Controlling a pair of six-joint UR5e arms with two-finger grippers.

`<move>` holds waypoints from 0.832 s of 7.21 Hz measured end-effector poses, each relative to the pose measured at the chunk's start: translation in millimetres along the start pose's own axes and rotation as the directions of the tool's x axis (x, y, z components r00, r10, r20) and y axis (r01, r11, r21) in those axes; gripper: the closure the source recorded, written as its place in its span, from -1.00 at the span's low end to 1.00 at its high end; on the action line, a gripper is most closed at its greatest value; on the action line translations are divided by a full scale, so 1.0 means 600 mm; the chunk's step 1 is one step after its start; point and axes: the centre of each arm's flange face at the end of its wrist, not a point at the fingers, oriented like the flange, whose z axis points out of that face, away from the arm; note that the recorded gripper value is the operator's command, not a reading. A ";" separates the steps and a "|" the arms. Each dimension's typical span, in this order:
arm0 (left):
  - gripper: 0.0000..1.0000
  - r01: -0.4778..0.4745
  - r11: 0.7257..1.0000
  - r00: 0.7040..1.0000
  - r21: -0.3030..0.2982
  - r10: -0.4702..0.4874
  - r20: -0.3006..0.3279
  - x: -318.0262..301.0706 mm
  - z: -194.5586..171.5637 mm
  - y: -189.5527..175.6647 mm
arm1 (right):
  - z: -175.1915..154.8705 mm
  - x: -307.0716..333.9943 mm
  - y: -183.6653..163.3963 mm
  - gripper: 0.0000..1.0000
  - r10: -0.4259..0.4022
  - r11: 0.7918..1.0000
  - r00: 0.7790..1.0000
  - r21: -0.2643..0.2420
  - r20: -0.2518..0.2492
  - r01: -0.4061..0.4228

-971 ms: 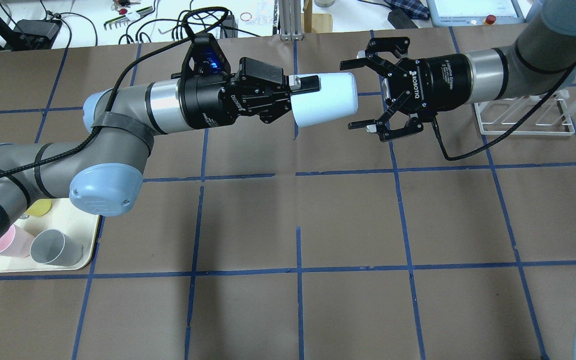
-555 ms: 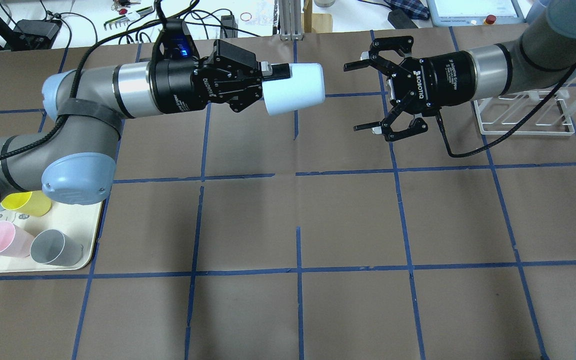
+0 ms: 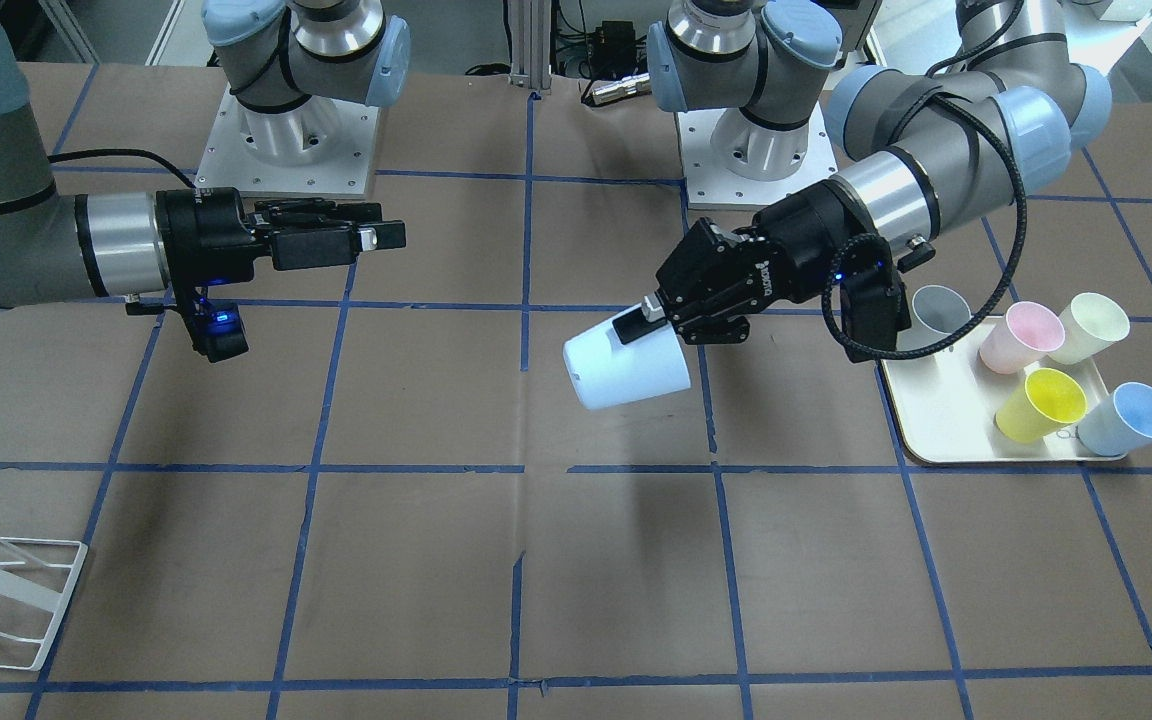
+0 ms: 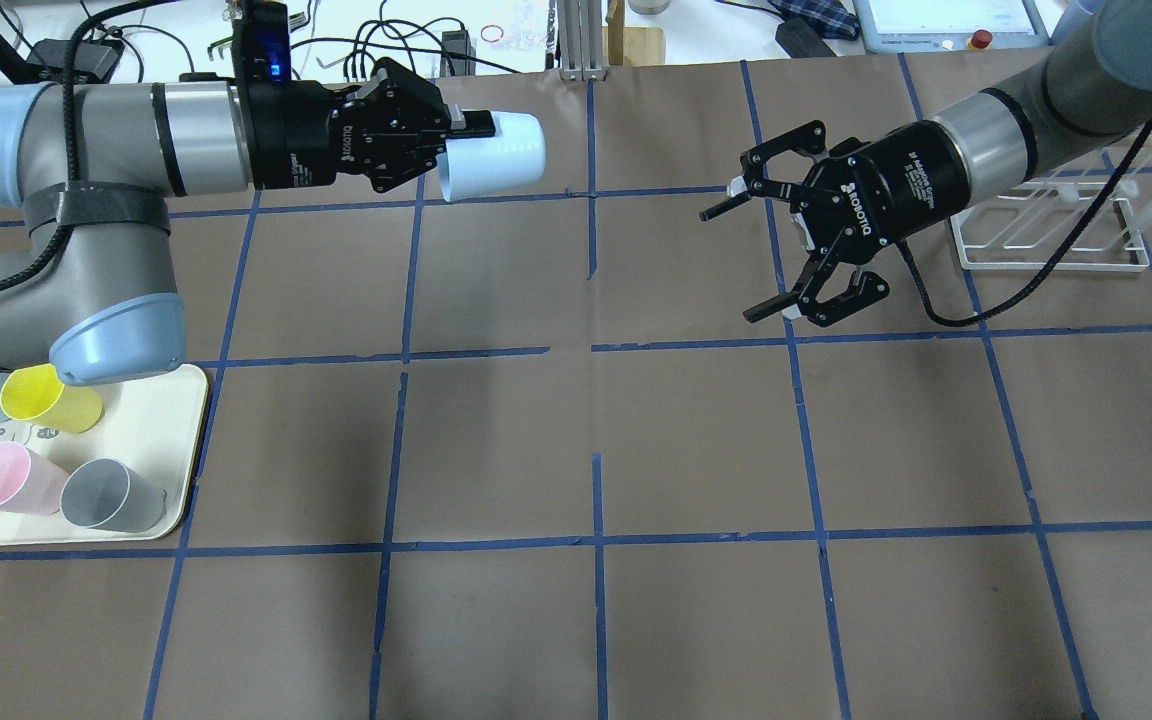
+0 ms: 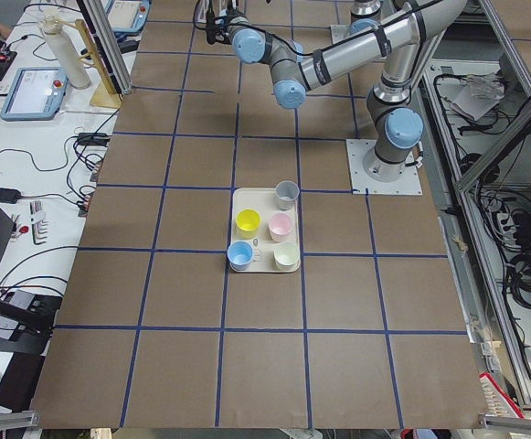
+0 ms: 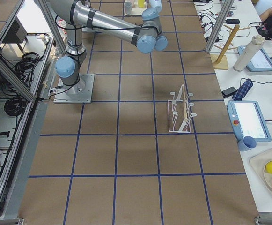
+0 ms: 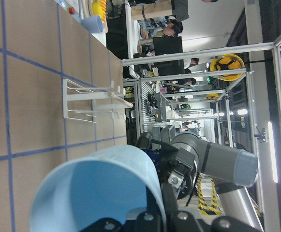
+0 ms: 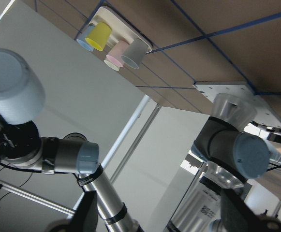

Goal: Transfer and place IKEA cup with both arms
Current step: 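Carry the cup with the left gripper toward the white tray while the right arm retracts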

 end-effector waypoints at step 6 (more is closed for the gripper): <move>1.00 -0.059 0.997 0.893 0.045 0.033 0.450 -0.018 -0.081 -0.061 | -0.074 0.018 -0.029 -1.00 -0.045 0.923 0.653 0.218 -0.756 0.317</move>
